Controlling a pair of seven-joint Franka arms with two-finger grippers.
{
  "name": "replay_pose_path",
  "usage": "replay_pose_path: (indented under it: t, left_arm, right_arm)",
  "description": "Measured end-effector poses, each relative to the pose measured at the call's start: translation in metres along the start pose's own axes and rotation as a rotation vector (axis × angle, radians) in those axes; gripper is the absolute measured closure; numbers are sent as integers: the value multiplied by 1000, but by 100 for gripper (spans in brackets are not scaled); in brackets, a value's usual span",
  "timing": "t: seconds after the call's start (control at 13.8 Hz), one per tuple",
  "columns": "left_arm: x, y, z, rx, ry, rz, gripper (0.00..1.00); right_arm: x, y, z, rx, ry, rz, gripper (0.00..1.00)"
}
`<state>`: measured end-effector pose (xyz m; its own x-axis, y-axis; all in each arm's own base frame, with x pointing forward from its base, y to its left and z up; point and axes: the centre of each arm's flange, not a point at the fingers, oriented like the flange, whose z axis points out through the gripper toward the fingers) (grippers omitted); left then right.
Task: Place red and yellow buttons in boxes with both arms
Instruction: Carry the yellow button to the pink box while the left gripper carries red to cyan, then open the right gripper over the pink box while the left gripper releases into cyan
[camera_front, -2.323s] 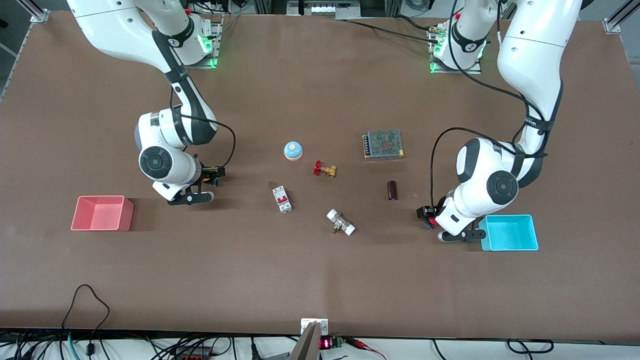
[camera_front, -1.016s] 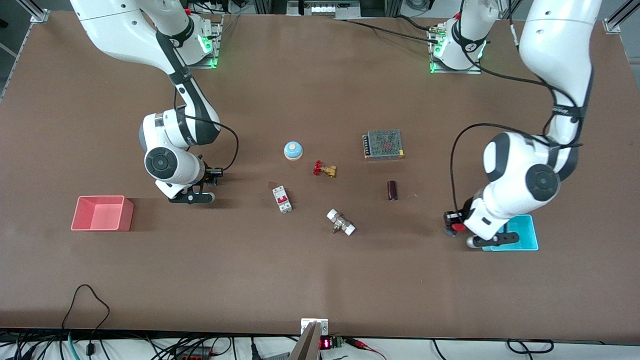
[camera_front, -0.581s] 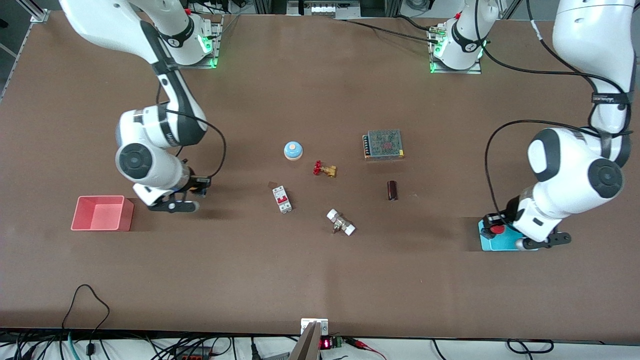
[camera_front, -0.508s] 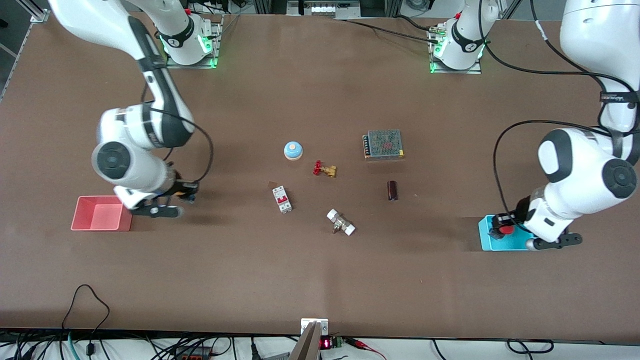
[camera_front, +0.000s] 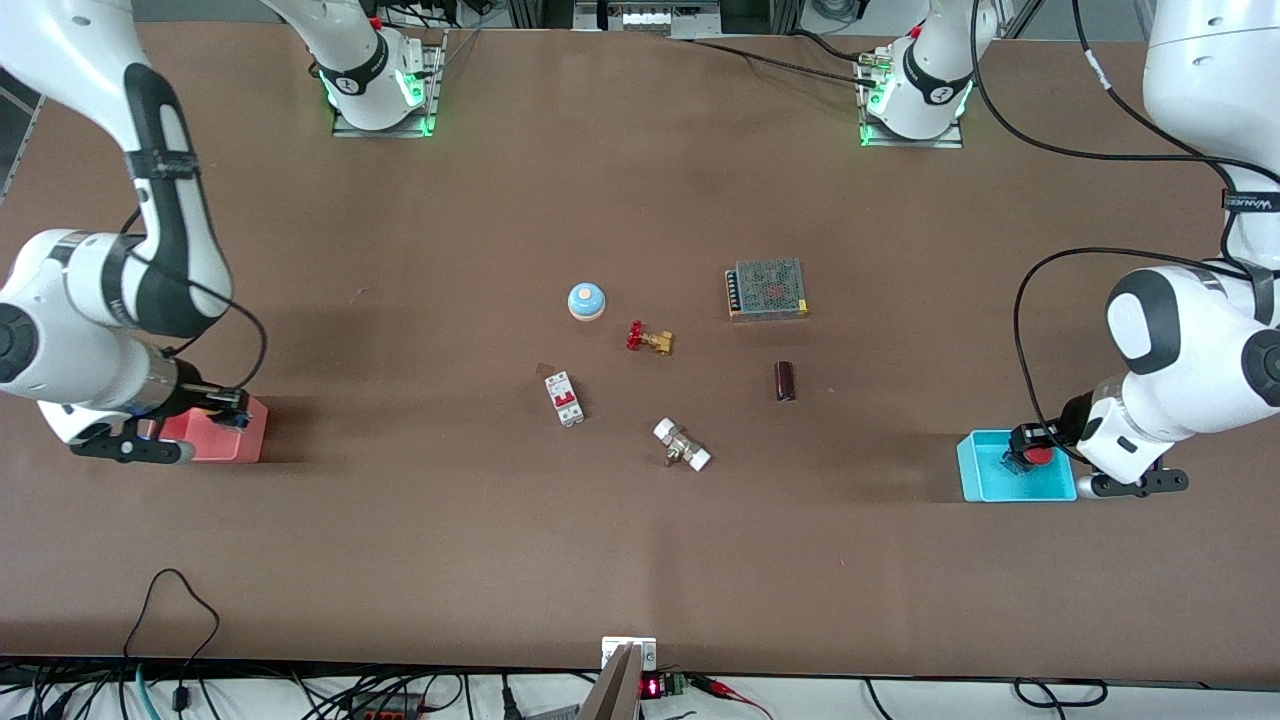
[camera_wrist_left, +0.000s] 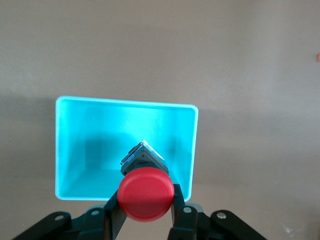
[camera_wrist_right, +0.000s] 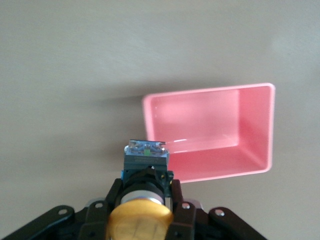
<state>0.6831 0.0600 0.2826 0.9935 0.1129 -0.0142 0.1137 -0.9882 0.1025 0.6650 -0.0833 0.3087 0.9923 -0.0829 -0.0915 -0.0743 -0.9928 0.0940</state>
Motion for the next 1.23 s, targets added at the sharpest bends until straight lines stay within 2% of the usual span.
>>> replay_pose_path:
  t: [0.36, 0.58, 0.65, 0.8, 0.87, 0.94, 1.16, 1.23]
  left_arm:
    - [-1, -7, 44, 1, -49, -7, 60]
    - [2, -11, 50, 7, -33, -7, 59]
    - [3, -13, 50, 12, -27, -4, 55]
    - [4, -13, 49, 15, -21, -2, 40]
    - [7, -13, 46, 15, -12, 0, 40]
    - [10, -13, 40, 16, 2, 1, 33]
    - [24, -11, 16, 20, 53, 8, 8]
    - [28, -10, 5, 25, 73, 15, 8]
  right_arm:
    - [3, 41, 23, 2, -27, -39, 59]
    - [9, 43, 32, -1, -33, -85, 59]
    - [10, 45, 39, -1, -41, -103, 59]
    - [11, 47, 51, -1, -55, -118, 59]
    - [12, 47, 55, -1, -58, -123, 59]
    - [13, 47, 58, -2, -62, -126, 59]
    - [20, 50, 69, -6, -62, -130, 59]
    - [23, 54, 73, -8, -58, -134, 59]
